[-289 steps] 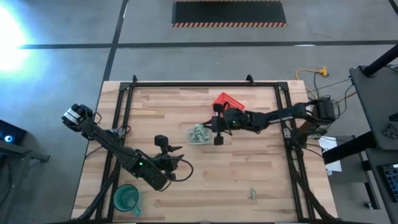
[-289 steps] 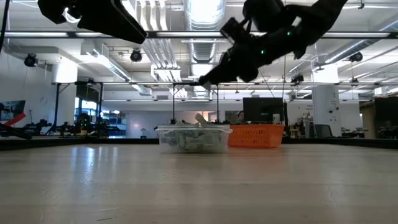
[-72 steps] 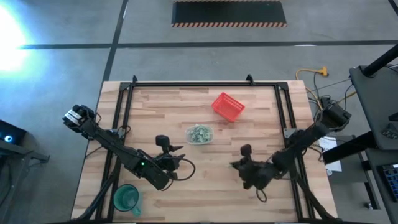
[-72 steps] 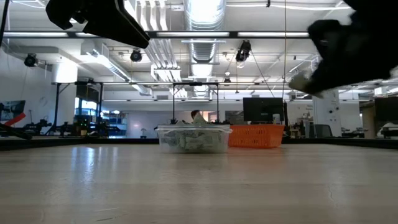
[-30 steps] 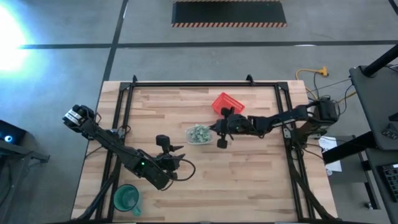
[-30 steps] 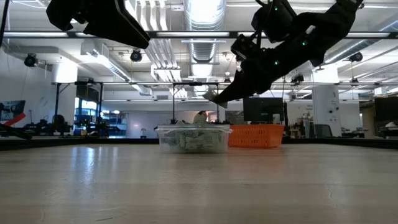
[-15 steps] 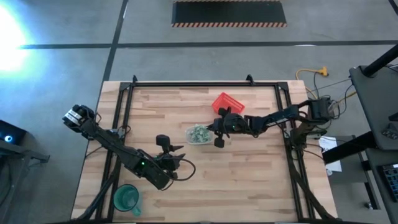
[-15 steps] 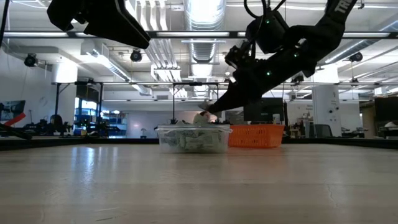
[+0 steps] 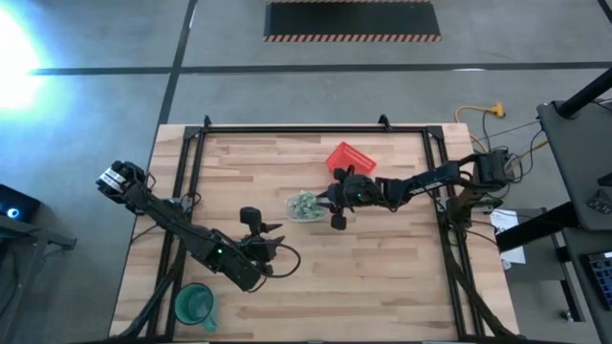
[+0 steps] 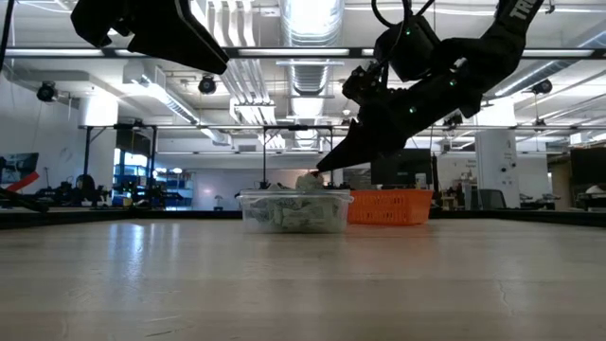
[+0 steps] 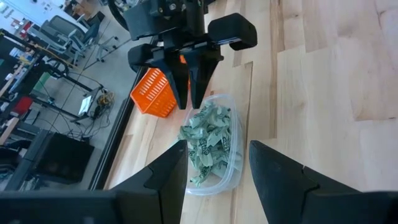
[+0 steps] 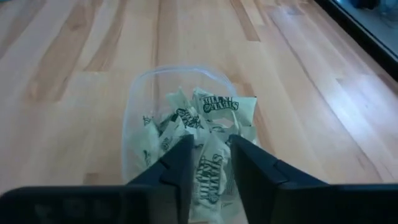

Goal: Pick and place items into bin
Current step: Put the stevia packet into the transparent bin, then return to Home Position

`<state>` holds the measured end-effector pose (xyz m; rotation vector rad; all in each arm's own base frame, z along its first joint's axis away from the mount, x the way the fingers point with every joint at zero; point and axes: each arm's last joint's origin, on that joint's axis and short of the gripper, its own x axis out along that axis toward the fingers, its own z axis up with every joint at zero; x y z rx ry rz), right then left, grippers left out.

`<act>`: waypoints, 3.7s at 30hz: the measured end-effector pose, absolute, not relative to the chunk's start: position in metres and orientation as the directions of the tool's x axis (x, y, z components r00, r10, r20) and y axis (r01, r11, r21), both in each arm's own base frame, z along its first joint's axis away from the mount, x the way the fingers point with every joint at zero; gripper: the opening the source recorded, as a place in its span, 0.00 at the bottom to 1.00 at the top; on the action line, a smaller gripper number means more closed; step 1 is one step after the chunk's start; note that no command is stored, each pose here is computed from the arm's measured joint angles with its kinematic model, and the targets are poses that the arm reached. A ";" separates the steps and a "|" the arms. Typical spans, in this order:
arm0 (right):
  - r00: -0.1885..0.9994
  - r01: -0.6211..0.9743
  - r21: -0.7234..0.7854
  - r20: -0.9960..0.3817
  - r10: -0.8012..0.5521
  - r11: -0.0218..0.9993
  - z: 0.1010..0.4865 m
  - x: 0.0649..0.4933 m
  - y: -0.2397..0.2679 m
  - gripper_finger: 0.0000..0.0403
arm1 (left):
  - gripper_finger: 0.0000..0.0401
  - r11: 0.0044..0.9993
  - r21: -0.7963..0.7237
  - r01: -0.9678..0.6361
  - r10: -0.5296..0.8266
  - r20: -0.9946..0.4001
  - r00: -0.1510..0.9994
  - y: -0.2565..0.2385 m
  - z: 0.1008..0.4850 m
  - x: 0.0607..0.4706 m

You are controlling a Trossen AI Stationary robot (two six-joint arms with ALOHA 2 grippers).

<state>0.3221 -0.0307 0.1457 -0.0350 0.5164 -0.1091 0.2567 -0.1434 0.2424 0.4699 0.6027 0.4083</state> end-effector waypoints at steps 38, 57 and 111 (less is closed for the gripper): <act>0.992 -0.030 -0.336 -0.126 -0.013 0.942 0.290 0.162 -0.016 0.34 | 0.39 0.847 0.439 -0.300 0.273 0.126 0.954 0.007 0.267 0.207; 0.989 0.114 -0.227 0.120 -0.089 0.967 0.227 0.092 -0.012 0.34 | 0.39 0.897 0.299 -0.325 0.267 0.220 0.938 0.006 0.211 0.130; 0.995 0.064 -0.115 0.086 -0.055 0.991 0.174 0.096 -0.011 0.30 | 0.39 0.928 0.316 -0.199 0.148 0.176 0.973 0.003 0.183 0.098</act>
